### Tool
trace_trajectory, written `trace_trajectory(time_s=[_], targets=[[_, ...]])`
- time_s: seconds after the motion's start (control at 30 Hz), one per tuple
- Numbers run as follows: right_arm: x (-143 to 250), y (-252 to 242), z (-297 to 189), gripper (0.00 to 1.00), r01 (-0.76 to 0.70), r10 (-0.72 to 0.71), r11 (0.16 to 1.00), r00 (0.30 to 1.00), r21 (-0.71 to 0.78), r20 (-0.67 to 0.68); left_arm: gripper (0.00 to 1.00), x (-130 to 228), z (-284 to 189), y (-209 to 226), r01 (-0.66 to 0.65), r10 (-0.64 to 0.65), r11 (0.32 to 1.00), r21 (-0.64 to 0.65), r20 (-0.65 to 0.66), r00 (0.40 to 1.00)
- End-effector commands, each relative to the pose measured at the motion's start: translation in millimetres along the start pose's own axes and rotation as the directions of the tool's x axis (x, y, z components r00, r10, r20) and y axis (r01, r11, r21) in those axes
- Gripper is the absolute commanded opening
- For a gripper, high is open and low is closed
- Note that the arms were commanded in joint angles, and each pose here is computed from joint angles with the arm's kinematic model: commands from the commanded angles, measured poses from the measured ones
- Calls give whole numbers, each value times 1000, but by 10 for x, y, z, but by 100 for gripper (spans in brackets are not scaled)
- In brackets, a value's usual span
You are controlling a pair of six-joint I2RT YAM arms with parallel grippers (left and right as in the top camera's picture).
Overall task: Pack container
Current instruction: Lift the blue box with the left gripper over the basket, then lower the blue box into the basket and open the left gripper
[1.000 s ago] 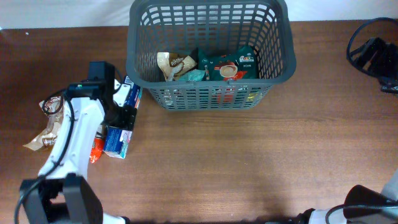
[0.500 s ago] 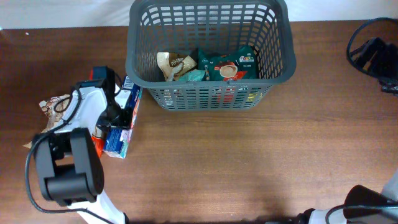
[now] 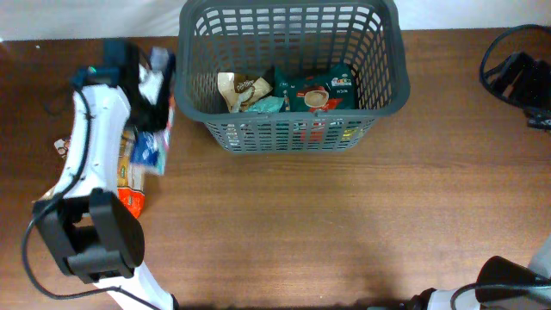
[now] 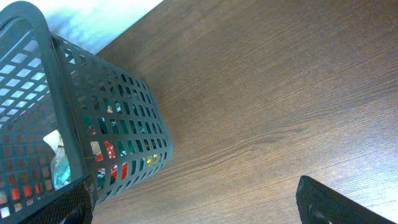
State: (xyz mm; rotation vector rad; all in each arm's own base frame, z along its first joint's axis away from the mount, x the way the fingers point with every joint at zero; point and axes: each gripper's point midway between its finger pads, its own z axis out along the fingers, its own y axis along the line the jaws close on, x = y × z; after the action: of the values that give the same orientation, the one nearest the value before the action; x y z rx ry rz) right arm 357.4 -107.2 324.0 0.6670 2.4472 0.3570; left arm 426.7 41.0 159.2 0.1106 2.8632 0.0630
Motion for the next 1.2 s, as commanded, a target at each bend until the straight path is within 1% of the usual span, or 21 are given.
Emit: trace_trajectory(time_s=[0.0,0.07,0.13,0.17,0.2,0.23,0.27,0.3,0.37,0.4,0.43,0.5,0.53,0.6,0.67,0.77,0.83,0.9,1.0,1.1,1.17], targets=[[5,0,-32,99,1,-1,1000,1000,-4,6,2,-518,-855,98,34,-25,999,-35,255,967],[5,0,-32,99,1,-1,1000,1000,-4,6,2,-718,-1249,132,28,-6,998,-55,368,930],[5,0,-32,99,1,-1,1000,1000,-4,6,2,-875,-1629,108,-33,72,995,-91,466,882],[5,0,-32,99,1,-1,1000,1000,-4,6,2,-947,-1834,36,-113,162,986,-125,511,844],[5,0,-32,99,1,-1,1000,1000,-4,6,2,-1001,-2028,-78,-214,275,961,-174,544,793],[5,0,-32,99,1,-1,1000,1000,-4,6,2,-1025,-2132,-170,-282,351,936,-209,556,754],[5,0,-32,99,1,-1,1000,1000,-4,6,2,-1045,-2245,-311,-367,446,895,-255,562,697],[5,0,-32,99,1,-1,1000,1000,-4,6,2,-1054,-2325,-458,-446,536,843,-302,556,635],[5,0,-32,99,1,-1,1000,1000,-4,6,2,-1048,-2400,-784,-592,700,705,-390,517,493],[5,0,-32,99,1,-1,1000,1000,-4,6,2,-1034,-2407,-949,-653,765,627,-424,490,417],[5,0,-32,99,1,-1,1000,1000,-4,6,2,-1004,-2410,-1157,-719,836,518,-464,451,312],[5,0,-32,99,1,-1,1000,1000,-4,6,2,-955,-2409,-1529,-788,913,328,-521,390,122],[5,0,-32,99,1,-1,1000,1000,-4,6,2,-938,-2412,-1658,-800,924,274,-535,376,65],[5,0,-32,99,1,-1,1000,1000,-4,6,2,-926,-2368,-2049,-811,937,137,-569,340,-81],[5,0,-32,99,1,-1,1000,1000,-4,6,2,-994,-2260,-2220,-811,938,109,-574,329,-107],[5,0,-32,99,1,-1,1000,1000,-4,6,2,-1136,-1959,-2344,-827,942,95,-553,319,-105],[5,0,-32,99,1,-1,1000,1000,-4,6,2,-1328,-1534,-2433,-845,948,91,-526,307,-89],[5,0,-32,99,1,-1,1000,1000,-4,6,2,-1394,-1229,-2486,-865,952,82,-495,295,-79],[5,0,-32,99,1,-1,1000,1000,-4,6,2,-1435,-819,-2483,-890,967,84,-449,251,-35],[5,0,-32,99,1,-1,1000,1000,-4,6,2,-1506,-495,-2468,-897,970,147,-418,238,48],[5,0,-32,99,1,-1,1000,1000,-4,6,2,-1535,-343,-2492,-899,966,177,-401,247,80]])
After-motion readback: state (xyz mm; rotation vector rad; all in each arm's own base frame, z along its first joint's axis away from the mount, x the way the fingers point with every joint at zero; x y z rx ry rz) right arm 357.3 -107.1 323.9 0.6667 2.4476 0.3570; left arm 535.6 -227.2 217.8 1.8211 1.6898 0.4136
